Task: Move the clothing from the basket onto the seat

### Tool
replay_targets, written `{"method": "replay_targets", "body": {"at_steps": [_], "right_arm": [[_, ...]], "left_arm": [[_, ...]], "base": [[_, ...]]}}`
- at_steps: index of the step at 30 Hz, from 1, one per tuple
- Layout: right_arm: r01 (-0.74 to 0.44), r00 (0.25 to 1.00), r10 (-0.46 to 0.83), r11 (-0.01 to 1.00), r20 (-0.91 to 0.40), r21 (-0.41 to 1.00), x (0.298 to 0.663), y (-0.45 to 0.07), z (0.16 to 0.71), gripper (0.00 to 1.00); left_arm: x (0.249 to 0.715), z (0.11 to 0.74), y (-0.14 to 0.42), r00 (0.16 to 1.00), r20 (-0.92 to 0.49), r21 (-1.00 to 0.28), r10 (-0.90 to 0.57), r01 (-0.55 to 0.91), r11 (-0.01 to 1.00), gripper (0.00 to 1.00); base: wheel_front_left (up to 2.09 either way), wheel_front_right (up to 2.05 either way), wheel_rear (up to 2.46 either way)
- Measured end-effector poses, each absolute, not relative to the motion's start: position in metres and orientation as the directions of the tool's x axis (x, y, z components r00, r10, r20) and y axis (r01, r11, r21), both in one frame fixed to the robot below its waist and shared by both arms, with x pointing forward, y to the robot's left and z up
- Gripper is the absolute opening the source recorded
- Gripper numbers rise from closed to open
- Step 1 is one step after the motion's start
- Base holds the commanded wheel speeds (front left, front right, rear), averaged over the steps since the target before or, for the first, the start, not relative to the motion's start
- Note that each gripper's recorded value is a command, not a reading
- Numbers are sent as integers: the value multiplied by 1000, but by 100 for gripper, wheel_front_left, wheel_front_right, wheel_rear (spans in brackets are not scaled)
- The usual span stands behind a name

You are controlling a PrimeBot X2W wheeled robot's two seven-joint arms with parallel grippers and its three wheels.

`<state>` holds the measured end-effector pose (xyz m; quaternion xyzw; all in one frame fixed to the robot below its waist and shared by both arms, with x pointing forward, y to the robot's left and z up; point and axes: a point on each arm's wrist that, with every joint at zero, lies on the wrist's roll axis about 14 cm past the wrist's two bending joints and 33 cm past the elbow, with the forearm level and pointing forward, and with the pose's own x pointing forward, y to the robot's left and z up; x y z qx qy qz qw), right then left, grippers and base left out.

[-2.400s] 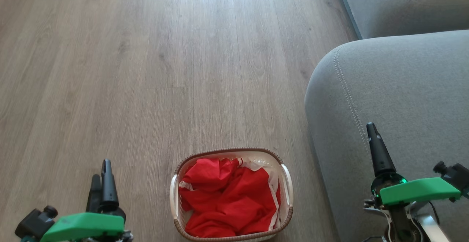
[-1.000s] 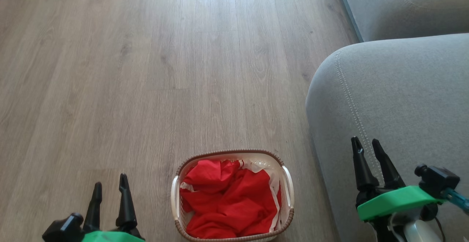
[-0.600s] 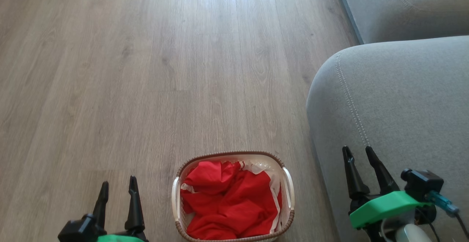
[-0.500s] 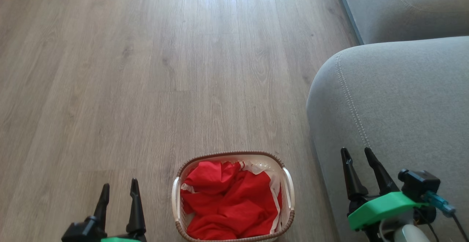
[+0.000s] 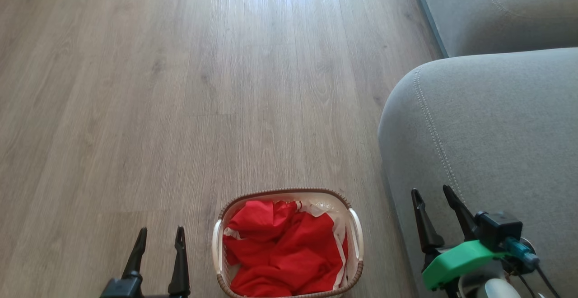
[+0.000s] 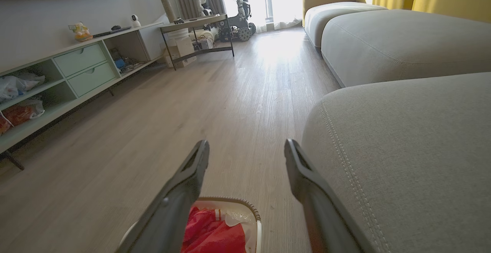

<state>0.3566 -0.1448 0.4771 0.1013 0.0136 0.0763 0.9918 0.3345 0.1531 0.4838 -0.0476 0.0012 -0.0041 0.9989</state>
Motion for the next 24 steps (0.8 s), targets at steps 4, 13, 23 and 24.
{"method": "replay_targets", "body": {"at_steps": [4, 13, 23, 24], "right_arm": [[-156, 987, 161, 974, -13, 166, 356, -143, 477, 100], [-154, 987, 158, 974, -13, 164, 356, -144, 477, 100], [-148, 988, 153, 975, -18, 165, 356, -145, 475, 100], [-147, 988, 152, 975, -19, 165, 356, -145, 475, 100]], "left_arm": [[334, 484, 152, 1000, 6, -61, -16, 16, 998, 100], [333, 480, 153, 1000, -8, -56, -10, 10, 998, 100], [333, 477, 153, 1000, -18, -56, -11, 10, 998, 100], [333, 477, 153, 1000, -19, -56, -11, 10, 998, 100]], "base": [[0, 0, 0], [0, 0, 0], [0, 0, 0], [0, 0, 0]]}}
